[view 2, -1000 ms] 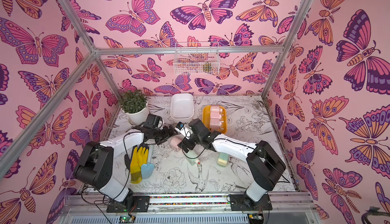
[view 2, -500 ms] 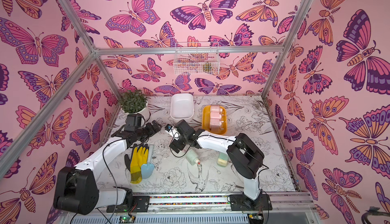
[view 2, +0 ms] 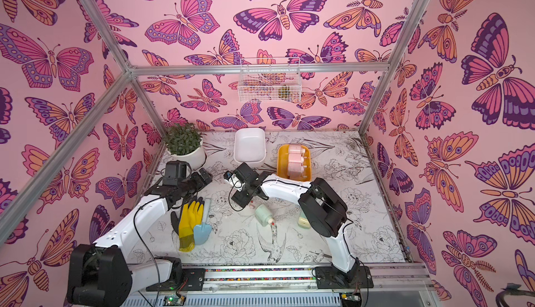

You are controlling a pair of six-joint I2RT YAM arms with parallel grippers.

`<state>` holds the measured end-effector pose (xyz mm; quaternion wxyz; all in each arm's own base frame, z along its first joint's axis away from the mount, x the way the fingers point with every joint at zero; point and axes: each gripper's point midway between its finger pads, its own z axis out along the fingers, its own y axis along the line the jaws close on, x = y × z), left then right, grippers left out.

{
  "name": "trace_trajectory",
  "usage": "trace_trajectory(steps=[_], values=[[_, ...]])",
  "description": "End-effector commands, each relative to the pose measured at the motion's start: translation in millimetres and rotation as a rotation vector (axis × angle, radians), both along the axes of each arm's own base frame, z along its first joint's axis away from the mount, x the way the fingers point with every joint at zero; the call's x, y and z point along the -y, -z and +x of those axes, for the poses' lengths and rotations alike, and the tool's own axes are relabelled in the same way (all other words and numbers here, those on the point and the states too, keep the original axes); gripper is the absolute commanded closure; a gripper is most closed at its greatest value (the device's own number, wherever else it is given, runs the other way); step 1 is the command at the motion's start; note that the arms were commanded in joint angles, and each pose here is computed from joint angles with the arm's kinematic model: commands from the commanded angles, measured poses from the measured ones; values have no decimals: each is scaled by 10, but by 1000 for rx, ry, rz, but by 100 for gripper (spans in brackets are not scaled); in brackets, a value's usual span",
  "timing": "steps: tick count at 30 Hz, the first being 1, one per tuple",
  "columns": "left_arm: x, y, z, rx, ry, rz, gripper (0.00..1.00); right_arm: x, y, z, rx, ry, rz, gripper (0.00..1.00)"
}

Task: Place the pencil sharpeners by color into the storage box
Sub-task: Pick up the pencil sharpener from the center of the board.

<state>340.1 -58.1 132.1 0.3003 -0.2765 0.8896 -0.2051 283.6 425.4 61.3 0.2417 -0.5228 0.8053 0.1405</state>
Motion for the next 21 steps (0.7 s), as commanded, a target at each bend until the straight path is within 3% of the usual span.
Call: trace_trajectory(steps=[1,8,13,15,21], values=[[-66,140,-72,-52,-37,-8,0,9,71,-71,-22,-30,-49,26],[-78,130,-93,-44,-32,2,0,-36,7,-61,-13,-37,-24,45],[-41,115,-90,-17,28,22,0,-64,-106,-71,-1,-75,-17,66],[-21,117,-96,-12,46,22,0,-71,-190,-104,4,-127,-24,100],[11,95,-97,1,44,-4,0,-86,-498,-105,52,-191,16,100]])
